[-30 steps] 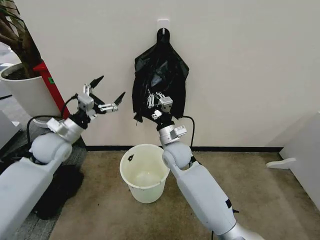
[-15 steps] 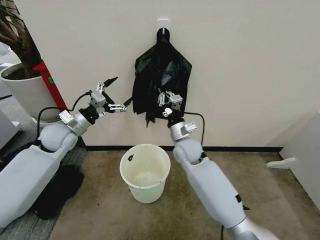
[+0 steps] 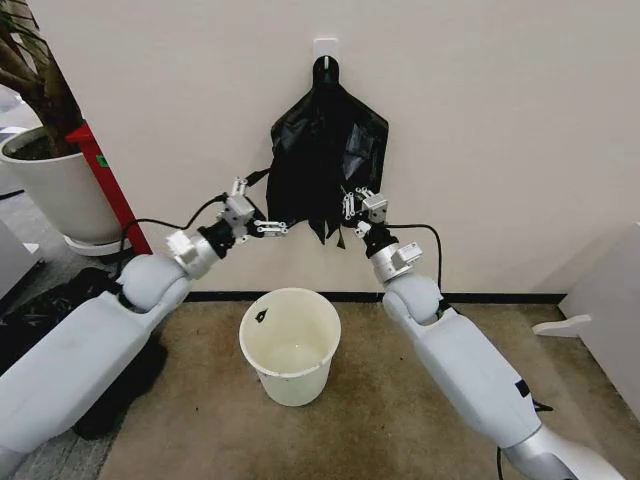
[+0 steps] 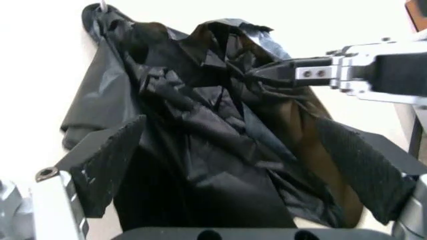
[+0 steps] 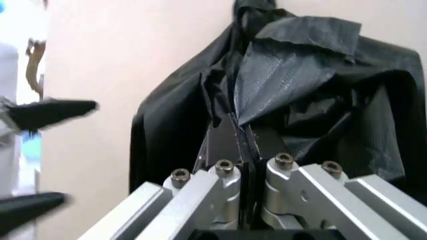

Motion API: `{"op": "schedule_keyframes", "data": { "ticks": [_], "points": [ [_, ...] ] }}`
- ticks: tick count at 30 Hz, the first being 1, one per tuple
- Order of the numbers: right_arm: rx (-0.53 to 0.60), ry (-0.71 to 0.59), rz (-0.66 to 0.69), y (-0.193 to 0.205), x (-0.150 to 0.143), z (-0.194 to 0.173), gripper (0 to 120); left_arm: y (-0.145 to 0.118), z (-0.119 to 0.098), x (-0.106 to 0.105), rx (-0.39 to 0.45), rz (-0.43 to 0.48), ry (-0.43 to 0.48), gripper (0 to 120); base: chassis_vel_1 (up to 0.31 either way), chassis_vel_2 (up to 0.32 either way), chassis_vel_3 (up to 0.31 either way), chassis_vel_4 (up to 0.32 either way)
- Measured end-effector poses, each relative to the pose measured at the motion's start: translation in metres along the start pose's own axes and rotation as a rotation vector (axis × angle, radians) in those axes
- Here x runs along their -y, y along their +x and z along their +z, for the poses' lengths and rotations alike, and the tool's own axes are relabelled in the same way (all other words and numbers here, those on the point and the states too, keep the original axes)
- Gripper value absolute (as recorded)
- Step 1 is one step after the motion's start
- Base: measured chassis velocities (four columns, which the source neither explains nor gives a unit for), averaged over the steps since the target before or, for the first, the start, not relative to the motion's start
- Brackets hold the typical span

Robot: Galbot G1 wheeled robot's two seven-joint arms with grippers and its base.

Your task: Place the garbage bag over the trash bin.

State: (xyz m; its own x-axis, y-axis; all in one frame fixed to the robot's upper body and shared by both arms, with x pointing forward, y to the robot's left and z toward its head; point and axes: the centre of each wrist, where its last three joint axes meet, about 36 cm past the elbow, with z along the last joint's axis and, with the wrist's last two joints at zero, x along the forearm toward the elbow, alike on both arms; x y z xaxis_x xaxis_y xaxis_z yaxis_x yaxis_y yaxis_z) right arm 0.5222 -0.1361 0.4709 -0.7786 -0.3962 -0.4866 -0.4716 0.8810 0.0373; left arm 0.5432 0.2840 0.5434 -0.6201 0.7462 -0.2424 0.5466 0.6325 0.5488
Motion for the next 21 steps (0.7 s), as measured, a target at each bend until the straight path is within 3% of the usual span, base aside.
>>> {"op": "schedule_keyframes", "data": {
  "ticks": [11, 21],
  "points": [
    [0.026, -0.076, 0.062, 0.0, -0.003, -0.013, 0, -0.047, -0.009, -0.015, -0.037, 0.065, -0.128, 100, 0.0, 0.0, 0.0, 0.0],
    [0.032, -0.083, 0.069, -0.001, -0.005, -0.013, 0, -0.058, -0.002, -0.011, -0.045, 0.166, -0.187, 100, 0.0, 0.0, 0.0, 0.0]
  ]
}}
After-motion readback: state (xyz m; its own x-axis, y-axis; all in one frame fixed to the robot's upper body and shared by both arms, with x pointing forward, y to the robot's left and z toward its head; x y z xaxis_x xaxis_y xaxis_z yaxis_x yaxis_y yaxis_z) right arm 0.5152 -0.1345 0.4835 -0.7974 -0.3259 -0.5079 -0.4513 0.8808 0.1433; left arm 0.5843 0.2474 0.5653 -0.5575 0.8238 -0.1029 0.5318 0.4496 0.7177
